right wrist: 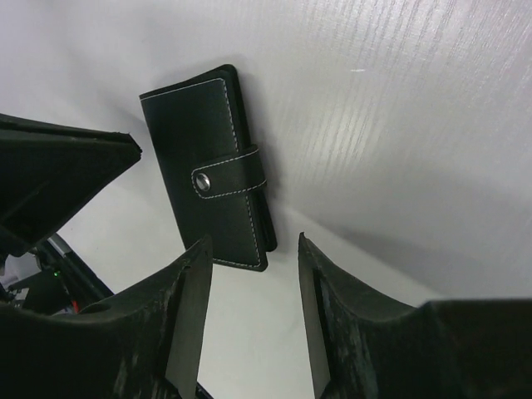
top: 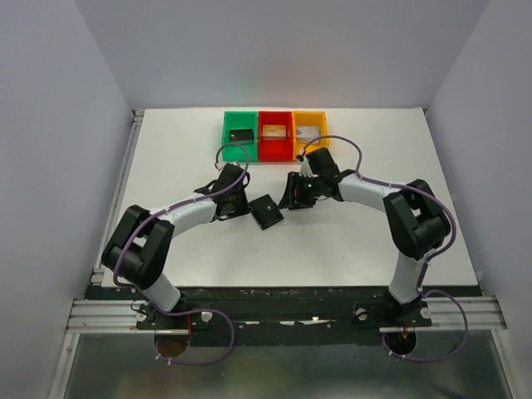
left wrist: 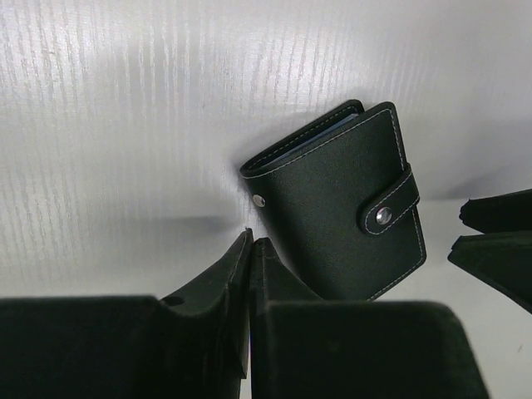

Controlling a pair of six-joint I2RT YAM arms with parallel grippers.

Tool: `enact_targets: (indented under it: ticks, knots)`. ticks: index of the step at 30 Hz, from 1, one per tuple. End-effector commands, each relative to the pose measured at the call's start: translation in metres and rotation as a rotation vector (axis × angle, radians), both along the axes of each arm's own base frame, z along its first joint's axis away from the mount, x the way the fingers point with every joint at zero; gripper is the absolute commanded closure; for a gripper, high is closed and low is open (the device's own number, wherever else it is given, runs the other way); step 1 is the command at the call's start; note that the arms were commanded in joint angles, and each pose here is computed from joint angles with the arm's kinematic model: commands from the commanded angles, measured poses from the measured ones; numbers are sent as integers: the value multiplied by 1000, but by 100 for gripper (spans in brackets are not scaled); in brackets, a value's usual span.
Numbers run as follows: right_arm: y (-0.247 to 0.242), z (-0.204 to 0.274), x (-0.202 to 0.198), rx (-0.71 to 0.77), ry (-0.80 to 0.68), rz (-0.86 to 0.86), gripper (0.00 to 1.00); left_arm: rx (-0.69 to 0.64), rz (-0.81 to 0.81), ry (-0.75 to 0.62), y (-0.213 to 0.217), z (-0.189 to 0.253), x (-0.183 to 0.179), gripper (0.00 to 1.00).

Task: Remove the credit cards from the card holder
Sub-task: Pick up the card holder from the center of the board.

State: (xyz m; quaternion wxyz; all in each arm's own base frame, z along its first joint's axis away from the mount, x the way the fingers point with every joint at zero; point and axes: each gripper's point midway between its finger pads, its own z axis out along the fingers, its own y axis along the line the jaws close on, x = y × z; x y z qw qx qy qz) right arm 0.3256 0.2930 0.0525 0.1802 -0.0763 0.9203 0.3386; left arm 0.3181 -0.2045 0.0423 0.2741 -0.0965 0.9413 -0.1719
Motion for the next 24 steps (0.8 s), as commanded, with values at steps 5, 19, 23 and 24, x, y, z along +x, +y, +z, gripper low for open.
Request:
enact_targets:
  ticks: [5,19,23,24]
  knots:
    - [21,-12,-3,39,52,48,53,-37,-66,17,-12,-4,11,85]
    - [15,-36,-46,38,95,27,62,-152,-211,19,-43,-11,11,87]
    - [9,-36,-49,46,77,-7,61,-157,-204,28,-42,-12,8,87]
    - [7,-36,-51,42,79,-15,60,-154,-195,27,-41,-11,8,87]
